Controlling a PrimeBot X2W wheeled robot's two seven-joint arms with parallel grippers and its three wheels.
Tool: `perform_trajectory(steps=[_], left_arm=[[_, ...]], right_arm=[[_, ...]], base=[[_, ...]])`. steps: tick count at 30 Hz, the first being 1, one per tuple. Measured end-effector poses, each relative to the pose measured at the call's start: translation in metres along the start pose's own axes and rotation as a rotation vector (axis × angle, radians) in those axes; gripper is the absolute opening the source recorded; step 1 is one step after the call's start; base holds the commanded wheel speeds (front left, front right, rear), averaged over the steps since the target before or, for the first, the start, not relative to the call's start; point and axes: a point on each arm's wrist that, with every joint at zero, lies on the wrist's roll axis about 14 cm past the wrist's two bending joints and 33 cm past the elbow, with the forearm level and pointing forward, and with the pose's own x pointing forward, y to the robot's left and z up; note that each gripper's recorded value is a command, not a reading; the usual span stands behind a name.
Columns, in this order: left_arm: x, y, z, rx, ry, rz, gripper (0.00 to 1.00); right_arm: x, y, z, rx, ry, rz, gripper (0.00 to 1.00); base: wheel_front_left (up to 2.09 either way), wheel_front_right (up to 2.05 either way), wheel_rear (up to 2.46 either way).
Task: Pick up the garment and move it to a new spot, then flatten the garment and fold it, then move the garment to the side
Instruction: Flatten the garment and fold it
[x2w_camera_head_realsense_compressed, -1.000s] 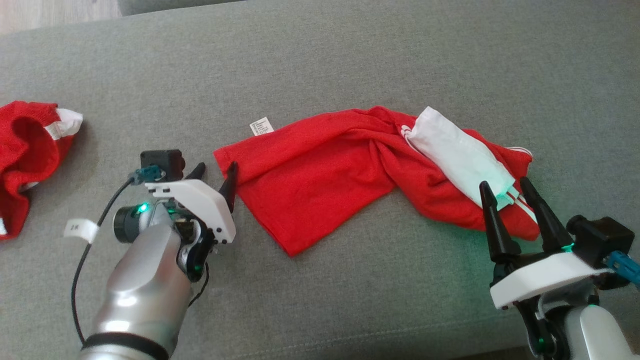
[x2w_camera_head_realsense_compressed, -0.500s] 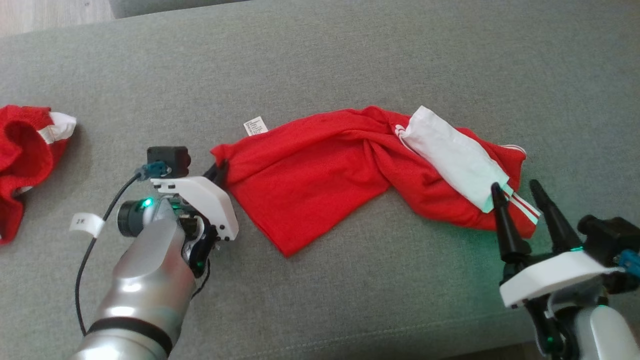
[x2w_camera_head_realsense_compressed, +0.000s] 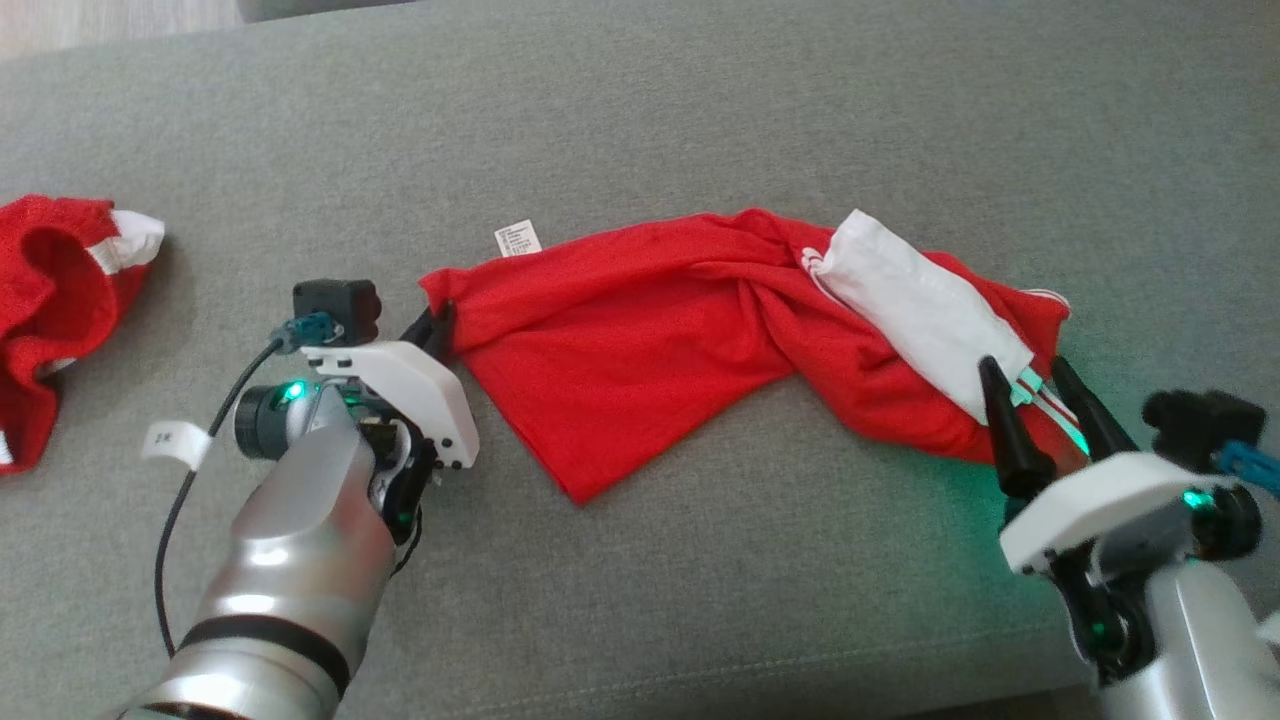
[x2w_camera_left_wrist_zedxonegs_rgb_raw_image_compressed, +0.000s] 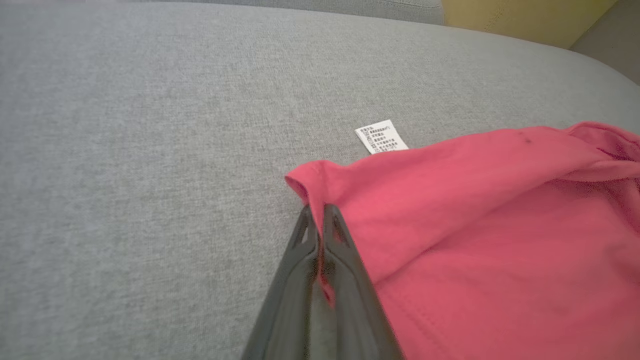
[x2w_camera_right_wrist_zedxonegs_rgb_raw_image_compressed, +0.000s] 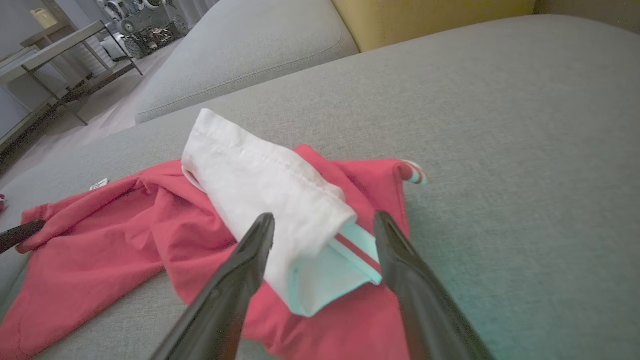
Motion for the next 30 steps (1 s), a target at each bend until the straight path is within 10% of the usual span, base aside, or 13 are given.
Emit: perform_trajectory(steps=[3,4,5,7,30], left_arm=[[0.0,0.001,-0.003,0.004,-0.005,-0.001,0.0],[-0.001,0.001,-0.002,0.005,-0.008,-0.001,0.0],[-0.001,0.0,-0.002,0.005,-0.014,-0.001,0.0],[-0.001,0.001,0.001,0.004,-0.028,-0.004,0.0],[-0.09,-0.003,0.211,0.202,-0.709,-0.011,0.0]], right_arm=[[0.014,0.007,-0.005,0.034,0.035,0.025,1.0],[0.016,0.009,-0.008,0.047,0.049,0.031,0.73],[0.017,0.011,-0.012,0.062,0.064,0.038,0.73],[0.02,0.016,-0.015,0.075,0.075,0.057,0.0],[-0.042,0.026,0.258,-0.278,-0.692,0.116,0.0]], base=[[0.0,0.0,0.0],[0.0,0.0,0.0],[0.0,0.0,0.0],[0.0,0.0,0.0],[0.0,0.0,0.0]])
